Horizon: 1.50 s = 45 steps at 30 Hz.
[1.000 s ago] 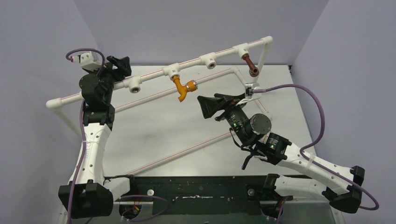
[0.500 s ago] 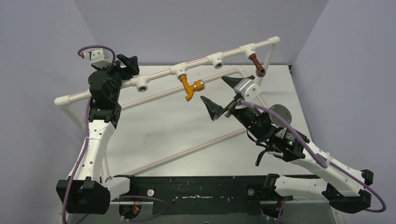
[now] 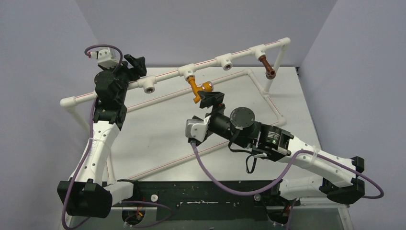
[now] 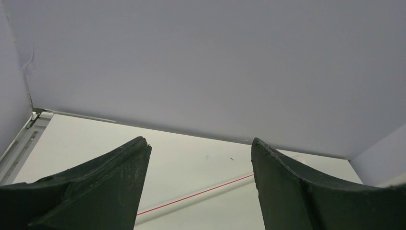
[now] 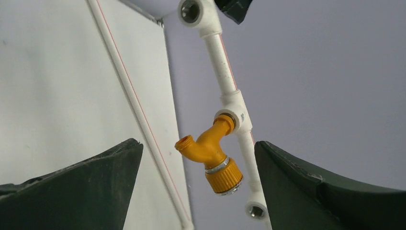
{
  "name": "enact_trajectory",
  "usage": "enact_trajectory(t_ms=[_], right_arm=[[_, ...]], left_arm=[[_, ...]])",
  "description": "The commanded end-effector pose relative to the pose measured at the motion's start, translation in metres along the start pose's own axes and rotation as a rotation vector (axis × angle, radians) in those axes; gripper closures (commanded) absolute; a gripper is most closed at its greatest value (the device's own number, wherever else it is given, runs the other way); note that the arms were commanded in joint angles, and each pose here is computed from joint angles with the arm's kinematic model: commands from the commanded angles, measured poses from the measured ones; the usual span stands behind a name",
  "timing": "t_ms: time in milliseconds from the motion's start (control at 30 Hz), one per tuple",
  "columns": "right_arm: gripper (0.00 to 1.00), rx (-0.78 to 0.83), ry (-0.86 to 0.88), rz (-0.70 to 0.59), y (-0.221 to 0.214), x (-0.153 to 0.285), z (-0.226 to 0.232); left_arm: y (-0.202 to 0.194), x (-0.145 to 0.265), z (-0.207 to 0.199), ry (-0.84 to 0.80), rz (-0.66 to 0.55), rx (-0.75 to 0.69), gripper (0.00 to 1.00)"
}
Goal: Install the water faucets
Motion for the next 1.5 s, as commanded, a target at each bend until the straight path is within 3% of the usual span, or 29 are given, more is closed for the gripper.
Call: enact_trajectory(t_ms=[0,433,1100,1233,1400,1467], right_arm=[[0.09,0.353,0.001,0.154,-0.017,-0.002,-0.004],[0.12,0.677,-0.110,0.342,-0.042,-0.018,-0.019],[0.34,0.648,-0.213,0.325,-0.063,-0.052,-0.035],[0.49,0.592,-0.242,0.330,-0.069,-0.052,-0.039],[0.90,0.531,-0.274,0.328,-0.074,-0.053,-0.037],[1.00,0.480,-0.299,0.316,-0.074,-0.052,-0.037]], left_arm=[[-0.218,0.071,0.028,0.053,0.806,0.006,0.25],[-0.220,0.071,0.030,0.060,0.813,0.000,0.25],[-0.222,0.071,0.031,0.064,0.820,0.000,0.26],[-0.222,0.071,0.031,0.064,0.821,-0.001,0.25],[-0.222,0.071,0.031,0.065,0.822,-0.001,0.26],[-0.222,0.071,0.031,0.065,0.822,-0.001,0.26]])
Point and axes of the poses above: each gripper's point midway between its finger pads, its own x axis back along the fingers, its own z axis along the line the jaws close on, y = z × x, the point moved 1 cm from there along x, back along the fingers
